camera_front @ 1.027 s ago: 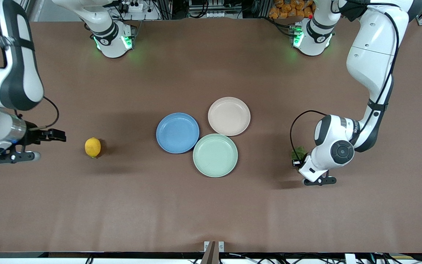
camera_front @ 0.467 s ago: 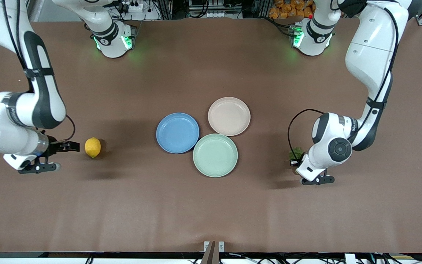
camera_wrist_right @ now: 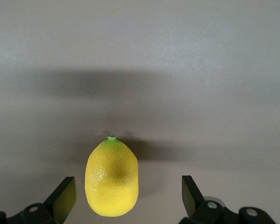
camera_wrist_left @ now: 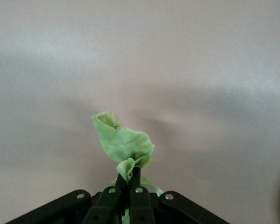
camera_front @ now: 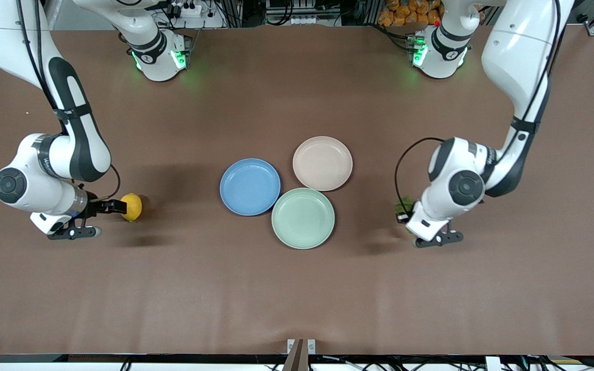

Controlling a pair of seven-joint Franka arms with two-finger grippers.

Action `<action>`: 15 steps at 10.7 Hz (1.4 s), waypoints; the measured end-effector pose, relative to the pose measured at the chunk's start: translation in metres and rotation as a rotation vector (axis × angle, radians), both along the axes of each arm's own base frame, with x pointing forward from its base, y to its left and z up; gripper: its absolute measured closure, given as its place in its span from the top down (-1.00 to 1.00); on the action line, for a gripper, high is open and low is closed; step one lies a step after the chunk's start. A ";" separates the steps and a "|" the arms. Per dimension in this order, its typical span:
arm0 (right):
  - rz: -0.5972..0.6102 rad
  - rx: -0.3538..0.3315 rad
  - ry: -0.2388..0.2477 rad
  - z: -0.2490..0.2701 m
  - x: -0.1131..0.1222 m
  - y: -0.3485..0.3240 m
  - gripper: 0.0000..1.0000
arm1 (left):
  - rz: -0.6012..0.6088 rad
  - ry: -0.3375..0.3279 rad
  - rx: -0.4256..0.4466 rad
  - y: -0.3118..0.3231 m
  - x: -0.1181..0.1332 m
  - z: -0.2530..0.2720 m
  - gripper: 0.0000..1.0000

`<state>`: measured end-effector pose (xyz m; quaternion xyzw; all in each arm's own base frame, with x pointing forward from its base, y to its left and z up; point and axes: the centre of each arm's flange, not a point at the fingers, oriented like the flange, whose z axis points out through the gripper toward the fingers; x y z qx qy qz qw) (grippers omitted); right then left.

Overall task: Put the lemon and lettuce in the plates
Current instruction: 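Carry the lettuce toward the plates while the right gripper reaches the lemon, then move the lettuce over the beige plate while the right gripper grasps the lemon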

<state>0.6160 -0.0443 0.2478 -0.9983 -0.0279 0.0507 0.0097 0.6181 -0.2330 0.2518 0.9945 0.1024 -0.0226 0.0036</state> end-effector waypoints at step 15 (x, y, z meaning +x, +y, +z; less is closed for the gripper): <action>0.003 -0.020 -0.094 -0.083 -0.048 0.016 0.89 | 0.062 0.145 0.016 -0.206 -0.152 -0.011 -0.91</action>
